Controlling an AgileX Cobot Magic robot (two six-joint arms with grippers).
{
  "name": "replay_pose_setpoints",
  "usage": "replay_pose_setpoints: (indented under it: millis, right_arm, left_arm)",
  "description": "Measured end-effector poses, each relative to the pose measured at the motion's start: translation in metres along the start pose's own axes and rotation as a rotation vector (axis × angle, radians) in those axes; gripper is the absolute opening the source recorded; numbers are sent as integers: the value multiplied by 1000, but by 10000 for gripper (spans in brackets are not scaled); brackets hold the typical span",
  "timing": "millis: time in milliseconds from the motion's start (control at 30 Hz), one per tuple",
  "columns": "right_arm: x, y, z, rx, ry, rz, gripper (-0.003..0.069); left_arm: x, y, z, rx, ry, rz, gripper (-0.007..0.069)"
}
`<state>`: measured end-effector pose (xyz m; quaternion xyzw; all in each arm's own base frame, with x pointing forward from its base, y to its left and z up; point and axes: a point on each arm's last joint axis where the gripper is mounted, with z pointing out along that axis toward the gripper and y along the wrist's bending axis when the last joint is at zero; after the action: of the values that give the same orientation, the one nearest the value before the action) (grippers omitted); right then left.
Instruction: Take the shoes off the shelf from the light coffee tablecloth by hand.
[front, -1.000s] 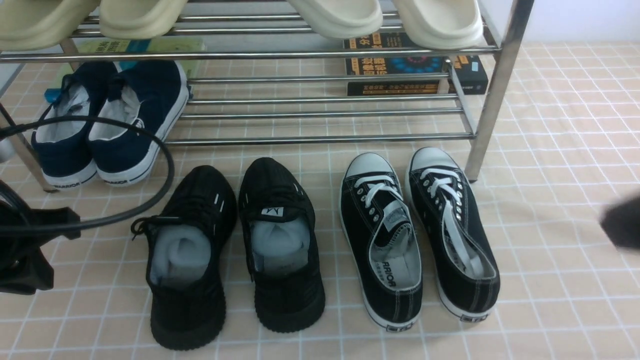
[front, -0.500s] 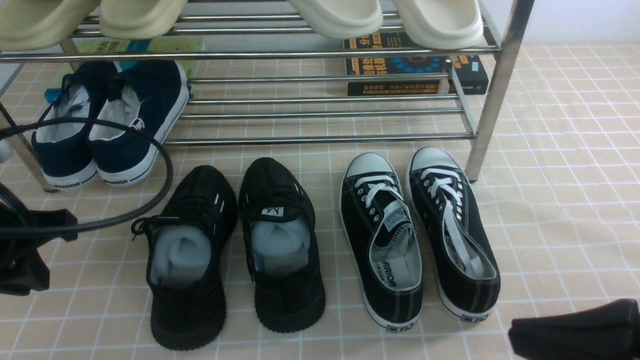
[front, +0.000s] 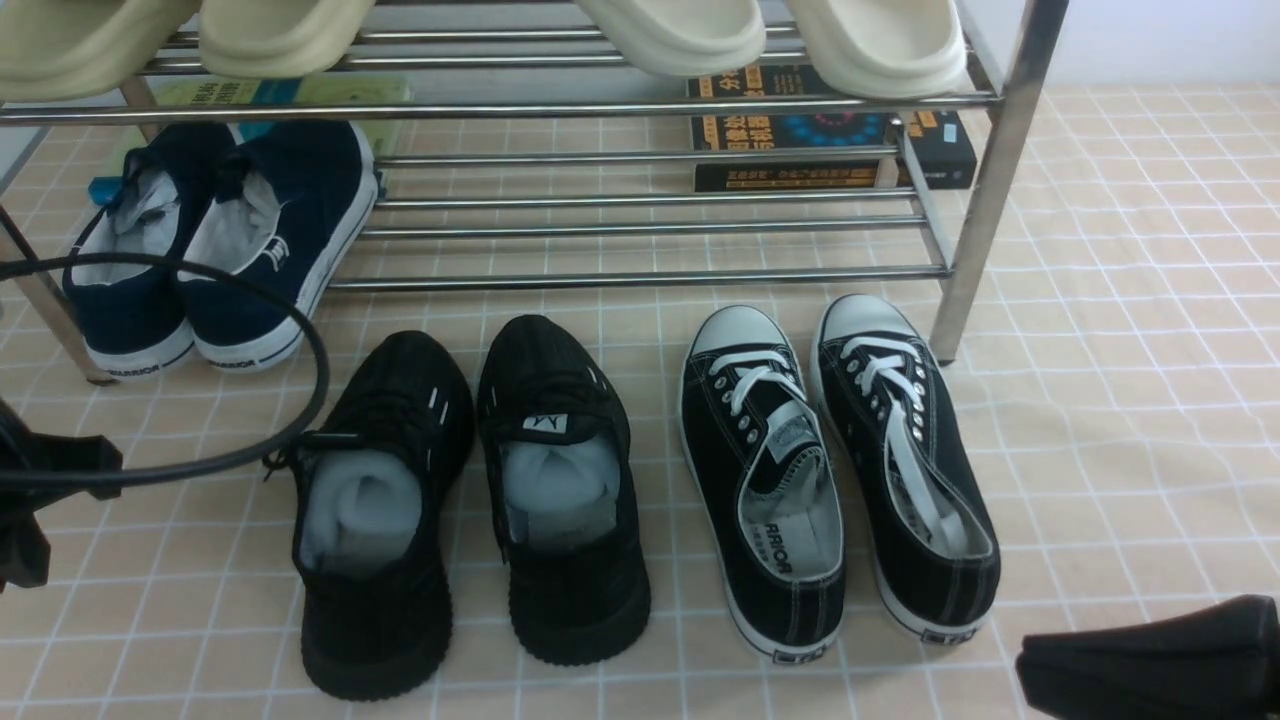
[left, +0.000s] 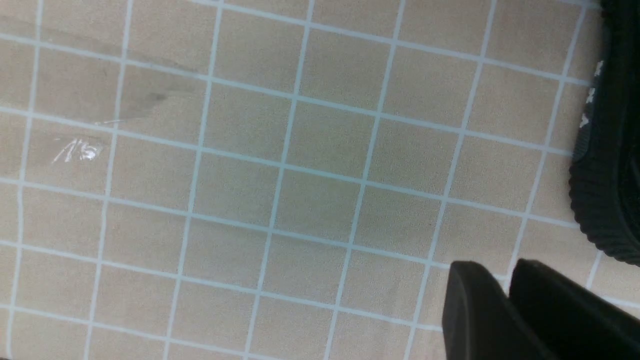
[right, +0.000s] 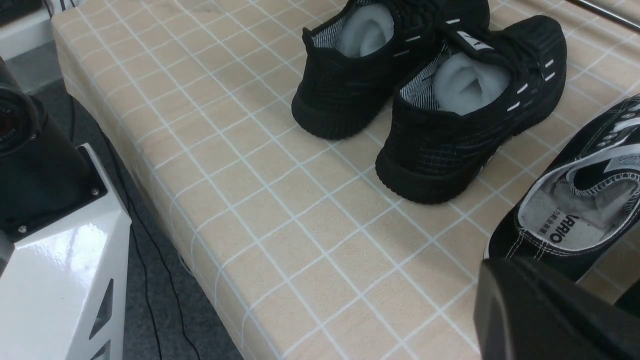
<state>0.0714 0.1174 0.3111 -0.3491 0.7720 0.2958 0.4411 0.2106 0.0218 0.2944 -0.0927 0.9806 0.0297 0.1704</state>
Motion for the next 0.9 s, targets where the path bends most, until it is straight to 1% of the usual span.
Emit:
replay_pose_setpoints:
  millis: [267,433,500,567,700,733,767,833,867,900]
  right_arm:
    - [0,0,0,0,0,1,-15]
    - [0,1,-3,-12,-13,36,-13]
    - [-2,-4,-7,11,-34,61,-10]
    - [-1,-18,-14,105,-86,106,-10]
    - [17,-40,-30,285,-190,180,-10]
    - [21,-43,-31,308,-193,190,-10]
    - [34,-49,-41,395,-257,217,-8]
    - [54,-55,-49,506,-306,251,-8]
    - [56,-55,-51,517,-320,252,-8]
    - [71,-57,-55,591,-351,273,-7]
  left_arm:
    - [0,2,0,-26,-4,15,141]
    - [0,3,0,-29,-3,16,137]
    - [0,3,0,-30,-3,17,137]
    - [0,3,0,-30,-3,17,125]
    - [0,3,0,-32,5,17,44]
    - [1,3,0,-32,6,17,39]
    - [1,3,0,-32,8,17,8]
    - [1,3,0,-32,11,17,1]
    - [1,3,0,-33,13,17,1]
    - [1,3,0,-33,13,17,1]
